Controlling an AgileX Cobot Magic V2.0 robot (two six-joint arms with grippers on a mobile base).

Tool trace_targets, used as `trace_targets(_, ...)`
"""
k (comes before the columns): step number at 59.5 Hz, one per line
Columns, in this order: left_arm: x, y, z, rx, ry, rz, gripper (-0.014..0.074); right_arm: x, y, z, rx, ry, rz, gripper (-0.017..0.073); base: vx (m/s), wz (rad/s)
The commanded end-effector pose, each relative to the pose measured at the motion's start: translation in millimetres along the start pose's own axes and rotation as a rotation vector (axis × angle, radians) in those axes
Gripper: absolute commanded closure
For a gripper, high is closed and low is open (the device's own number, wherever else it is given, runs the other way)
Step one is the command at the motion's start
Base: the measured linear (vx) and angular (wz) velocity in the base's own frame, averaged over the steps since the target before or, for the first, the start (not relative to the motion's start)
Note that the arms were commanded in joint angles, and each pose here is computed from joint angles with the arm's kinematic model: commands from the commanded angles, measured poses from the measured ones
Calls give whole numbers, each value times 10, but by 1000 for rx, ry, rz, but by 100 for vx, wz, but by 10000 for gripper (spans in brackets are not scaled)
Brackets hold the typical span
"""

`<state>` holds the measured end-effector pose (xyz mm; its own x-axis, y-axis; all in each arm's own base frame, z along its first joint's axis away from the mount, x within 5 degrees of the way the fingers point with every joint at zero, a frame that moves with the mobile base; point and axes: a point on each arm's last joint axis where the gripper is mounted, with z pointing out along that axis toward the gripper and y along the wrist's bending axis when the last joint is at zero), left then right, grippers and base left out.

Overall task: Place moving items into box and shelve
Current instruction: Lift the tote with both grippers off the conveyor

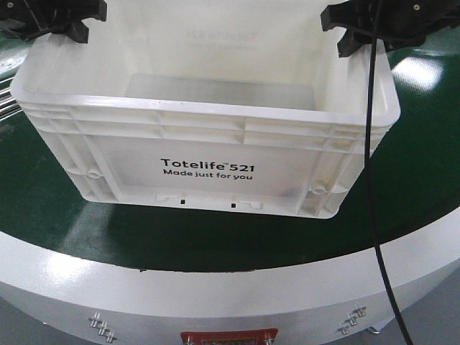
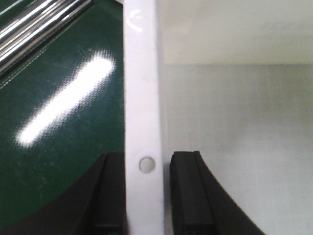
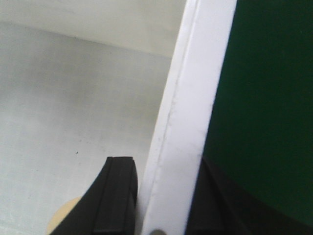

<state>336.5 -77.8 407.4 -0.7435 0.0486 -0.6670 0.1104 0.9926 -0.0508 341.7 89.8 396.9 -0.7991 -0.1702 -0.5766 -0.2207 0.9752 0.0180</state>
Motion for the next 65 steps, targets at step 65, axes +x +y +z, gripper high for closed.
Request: trace_targets(65, -142, -26, -689, 64, -247, -2, 610, -116, 120, -610, -116, -263, -16, 572, 0, 0)
